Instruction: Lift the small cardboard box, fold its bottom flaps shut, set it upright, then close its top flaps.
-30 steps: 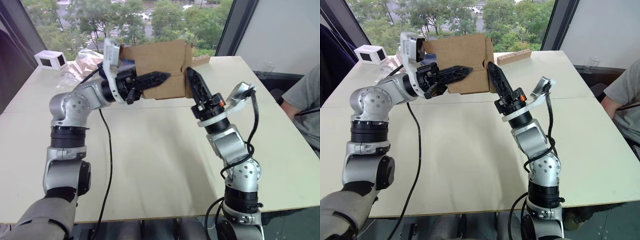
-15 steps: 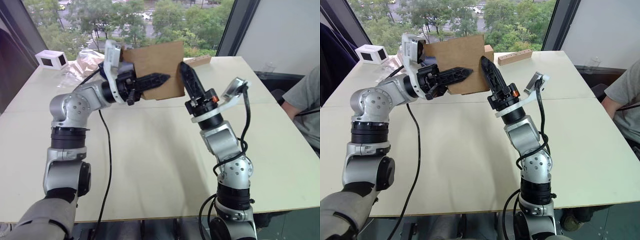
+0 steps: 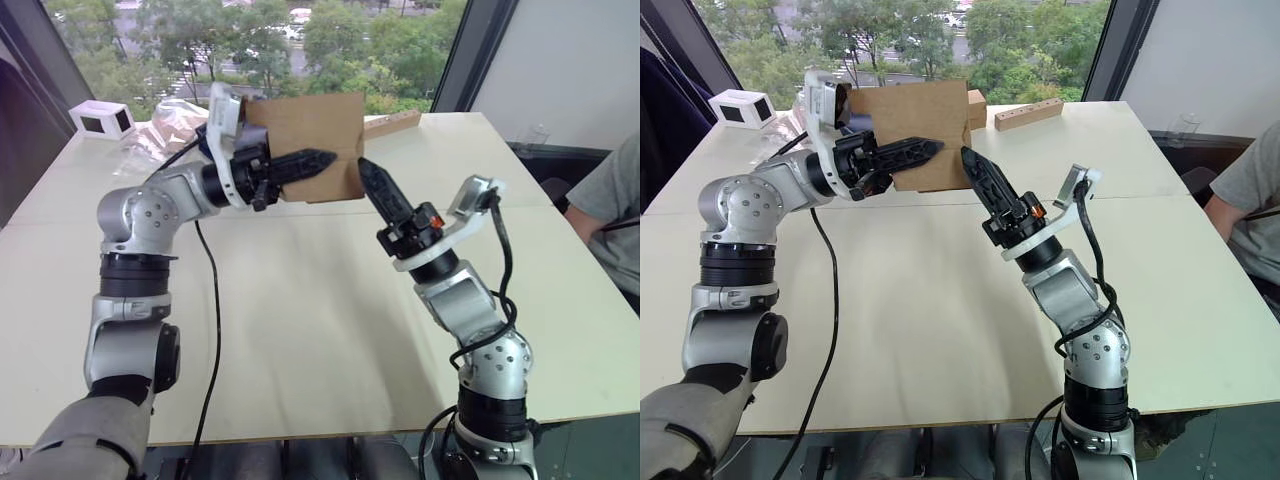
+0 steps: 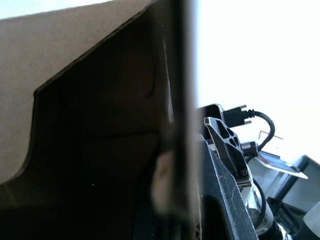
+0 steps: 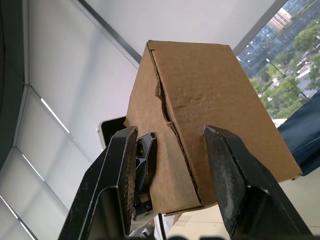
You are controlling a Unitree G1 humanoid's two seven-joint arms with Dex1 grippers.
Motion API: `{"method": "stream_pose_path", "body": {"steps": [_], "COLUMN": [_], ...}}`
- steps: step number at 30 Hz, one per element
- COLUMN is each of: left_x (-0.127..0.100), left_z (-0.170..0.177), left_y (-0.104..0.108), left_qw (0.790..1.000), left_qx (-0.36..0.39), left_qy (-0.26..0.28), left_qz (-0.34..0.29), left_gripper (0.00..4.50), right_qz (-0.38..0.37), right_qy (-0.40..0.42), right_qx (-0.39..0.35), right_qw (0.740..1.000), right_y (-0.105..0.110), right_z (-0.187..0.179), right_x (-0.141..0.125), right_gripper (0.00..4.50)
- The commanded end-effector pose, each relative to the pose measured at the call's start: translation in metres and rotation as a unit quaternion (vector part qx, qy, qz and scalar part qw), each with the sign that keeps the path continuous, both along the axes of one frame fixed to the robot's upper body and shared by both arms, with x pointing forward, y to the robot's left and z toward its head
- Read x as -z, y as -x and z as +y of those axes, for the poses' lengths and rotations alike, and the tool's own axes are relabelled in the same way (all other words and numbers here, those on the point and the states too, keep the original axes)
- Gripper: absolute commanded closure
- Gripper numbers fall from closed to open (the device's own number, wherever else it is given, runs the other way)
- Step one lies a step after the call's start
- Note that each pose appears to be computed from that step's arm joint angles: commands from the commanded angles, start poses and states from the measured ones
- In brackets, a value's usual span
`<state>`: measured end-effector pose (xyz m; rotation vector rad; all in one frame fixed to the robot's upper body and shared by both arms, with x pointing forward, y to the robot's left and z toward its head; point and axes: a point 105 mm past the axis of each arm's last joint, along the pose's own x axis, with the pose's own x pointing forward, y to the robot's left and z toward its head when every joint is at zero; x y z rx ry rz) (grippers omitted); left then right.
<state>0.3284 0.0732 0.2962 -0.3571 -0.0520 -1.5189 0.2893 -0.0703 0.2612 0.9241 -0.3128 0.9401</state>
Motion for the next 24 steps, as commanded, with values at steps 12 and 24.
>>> {"method": "stream_pose_path", "body": {"steps": [12, 24], "left_x": [-0.016, -0.014], "left_z": [-0.002, -0.004], "left_y": [0.01, 0.016], "left_qw": [0.999, 0.999], "left_qx": [0.022, 0.034], "left_qy": [0.012, 0.001], "left_qz": [-0.025, -0.032], "left_gripper": [4.5, 4.5], "right_qz": [0.001, 0.006], "right_qy": [-0.102, -0.093], "right_qx": [-0.036, -0.036], "right_qw": [0.994, 0.995], "right_y": [0.005, 0.005], "right_z": [-0.001, 0.002], "right_x": [-0.016, -0.015], "right_gripper": [4.45, 4.45]}}
